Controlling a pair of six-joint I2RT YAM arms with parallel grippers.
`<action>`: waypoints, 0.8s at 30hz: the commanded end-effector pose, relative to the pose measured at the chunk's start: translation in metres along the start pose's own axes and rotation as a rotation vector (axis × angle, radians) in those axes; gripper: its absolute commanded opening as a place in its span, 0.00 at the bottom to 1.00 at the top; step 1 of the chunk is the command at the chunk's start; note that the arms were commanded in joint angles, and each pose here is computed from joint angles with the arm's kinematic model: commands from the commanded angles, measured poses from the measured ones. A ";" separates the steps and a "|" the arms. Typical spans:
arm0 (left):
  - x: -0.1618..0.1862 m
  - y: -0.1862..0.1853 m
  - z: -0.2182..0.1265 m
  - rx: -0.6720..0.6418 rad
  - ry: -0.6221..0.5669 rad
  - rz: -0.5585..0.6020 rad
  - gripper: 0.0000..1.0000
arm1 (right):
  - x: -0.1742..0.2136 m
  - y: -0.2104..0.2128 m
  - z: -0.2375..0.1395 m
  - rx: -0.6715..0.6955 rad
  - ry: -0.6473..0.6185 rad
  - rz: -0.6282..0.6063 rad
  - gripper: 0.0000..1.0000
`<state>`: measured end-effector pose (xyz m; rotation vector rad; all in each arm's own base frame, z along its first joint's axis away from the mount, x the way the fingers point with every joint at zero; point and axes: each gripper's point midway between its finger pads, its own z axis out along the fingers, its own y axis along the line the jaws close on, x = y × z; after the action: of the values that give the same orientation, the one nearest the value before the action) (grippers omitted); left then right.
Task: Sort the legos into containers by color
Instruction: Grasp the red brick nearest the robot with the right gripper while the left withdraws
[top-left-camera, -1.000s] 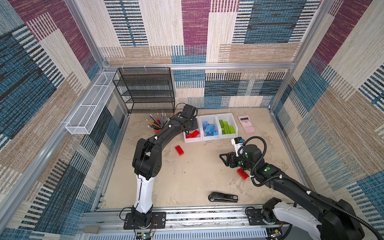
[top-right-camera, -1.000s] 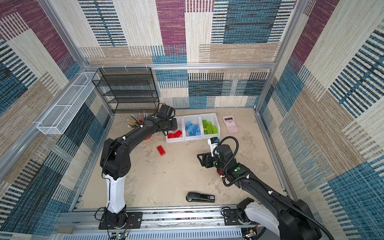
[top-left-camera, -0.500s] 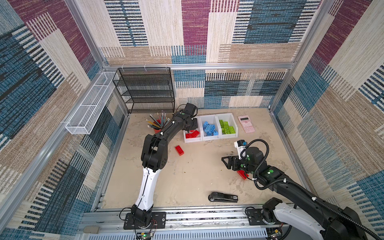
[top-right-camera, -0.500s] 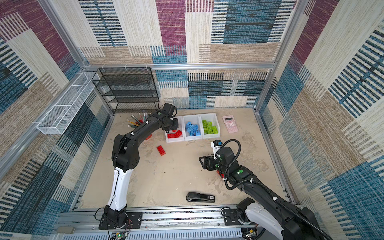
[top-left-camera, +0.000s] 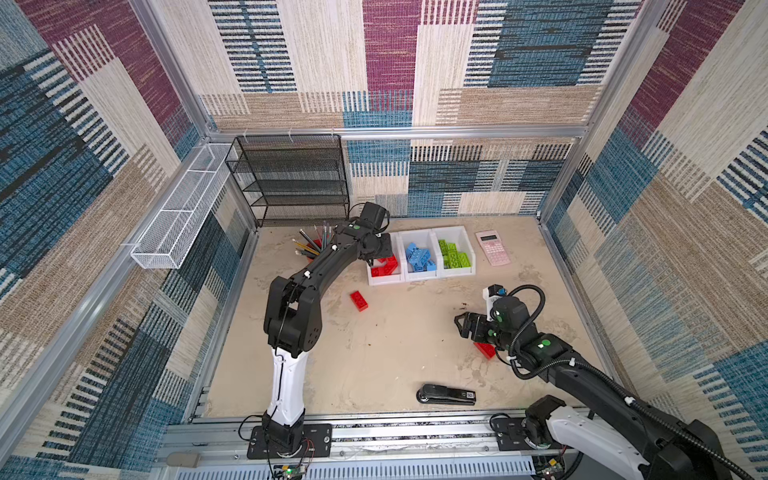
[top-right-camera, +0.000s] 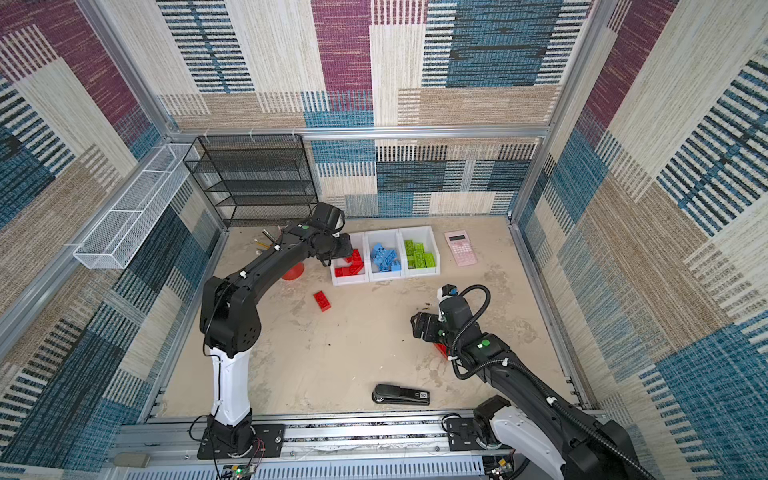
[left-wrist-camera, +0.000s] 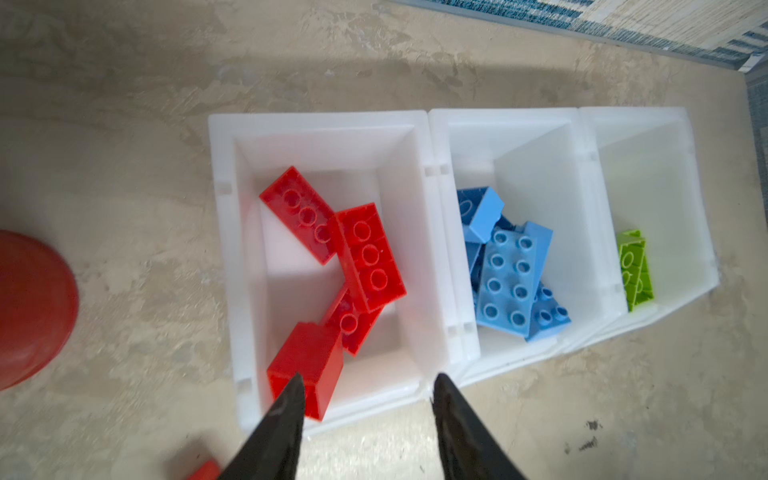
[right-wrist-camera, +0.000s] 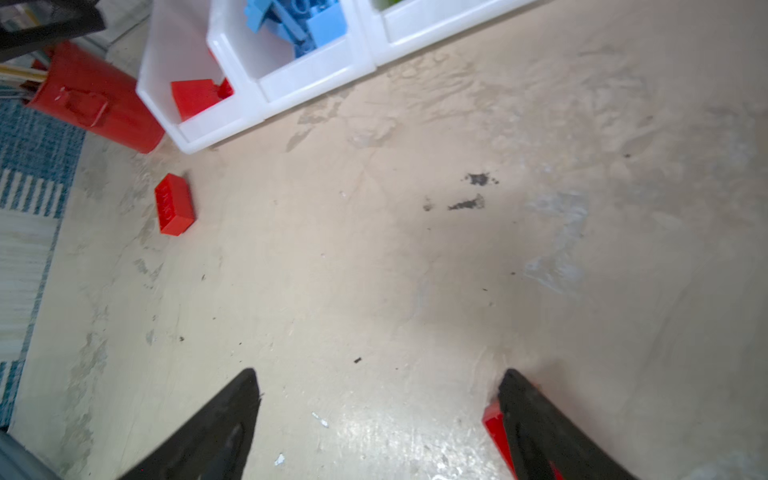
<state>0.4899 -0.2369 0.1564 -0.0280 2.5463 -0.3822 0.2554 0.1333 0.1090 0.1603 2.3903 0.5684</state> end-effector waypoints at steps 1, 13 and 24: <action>0.001 -0.010 -0.019 0.085 -0.048 -0.052 0.51 | 0.002 -0.021 0.000 0.072 -0.010 0.125 0.92; 0.065 -0.011 -0.078 0.209 -0.111 -0.104 0.51 | 0.023 -0.051 0.010 0.122 -0.008 0.234 0.93; 0.114 0.008 -0.102 0.232 -0.110 -0.106 0.51 | 0.050 -0.058 0.020 0.108 0.066 0.222 0.82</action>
<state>0.3430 -0.2137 0.1715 -0.0722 2.4122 -0.6570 0.2280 0.0952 0.0376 0.4792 2.5022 0.5054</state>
